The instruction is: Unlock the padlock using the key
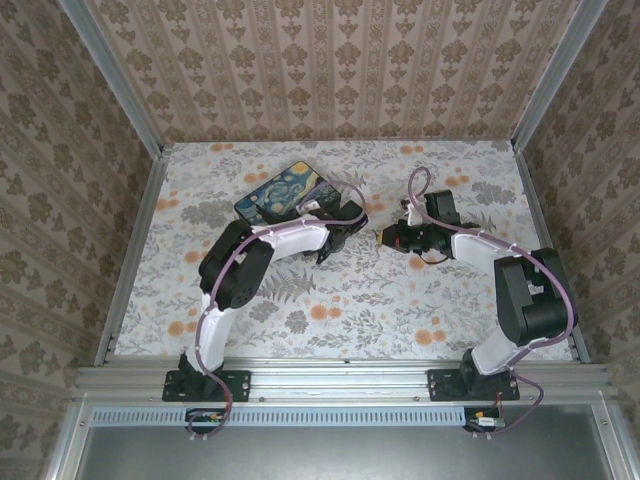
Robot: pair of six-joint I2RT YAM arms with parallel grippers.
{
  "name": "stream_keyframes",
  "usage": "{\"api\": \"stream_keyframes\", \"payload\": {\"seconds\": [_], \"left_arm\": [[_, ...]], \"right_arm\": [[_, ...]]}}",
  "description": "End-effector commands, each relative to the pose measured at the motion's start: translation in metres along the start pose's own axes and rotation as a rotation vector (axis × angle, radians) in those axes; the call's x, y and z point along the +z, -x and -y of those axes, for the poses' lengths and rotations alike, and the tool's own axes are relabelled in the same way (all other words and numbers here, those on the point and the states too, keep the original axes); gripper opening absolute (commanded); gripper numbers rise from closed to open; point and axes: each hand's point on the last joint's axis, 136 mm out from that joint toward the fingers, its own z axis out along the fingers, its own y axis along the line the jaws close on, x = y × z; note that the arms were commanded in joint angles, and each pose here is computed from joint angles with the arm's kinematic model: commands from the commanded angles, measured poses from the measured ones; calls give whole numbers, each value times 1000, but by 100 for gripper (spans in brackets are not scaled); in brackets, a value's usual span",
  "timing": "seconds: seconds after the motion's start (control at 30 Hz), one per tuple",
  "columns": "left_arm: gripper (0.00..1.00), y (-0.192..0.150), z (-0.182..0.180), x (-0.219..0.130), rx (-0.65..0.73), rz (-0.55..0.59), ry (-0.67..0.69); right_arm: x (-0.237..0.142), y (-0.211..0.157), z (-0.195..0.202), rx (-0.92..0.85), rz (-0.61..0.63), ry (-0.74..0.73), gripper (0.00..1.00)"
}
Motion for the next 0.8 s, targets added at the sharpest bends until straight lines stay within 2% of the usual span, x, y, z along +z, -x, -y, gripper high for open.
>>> {"api": "stream_keyframes", "payload": {"seconds": [0.0, 0.17, 0.43, 0.77], "left_arm": [[54, 18, 0, -17, -51, 38, 1], [53, 23, 3, -30, -49, 76, -21], [53, 16, -3, -14, -70, 56, 20], [49, 18, 3, 1, -77, 95, 71]], "right_arm": [[2, 2, -4, 1, 1, 37, 0], [2, 0, -3, -5, -1, 35, 0], [3, -2, -2, 0, -5, 39, 0], [4, -2, -2, -1, -9, 48, 0]]}}
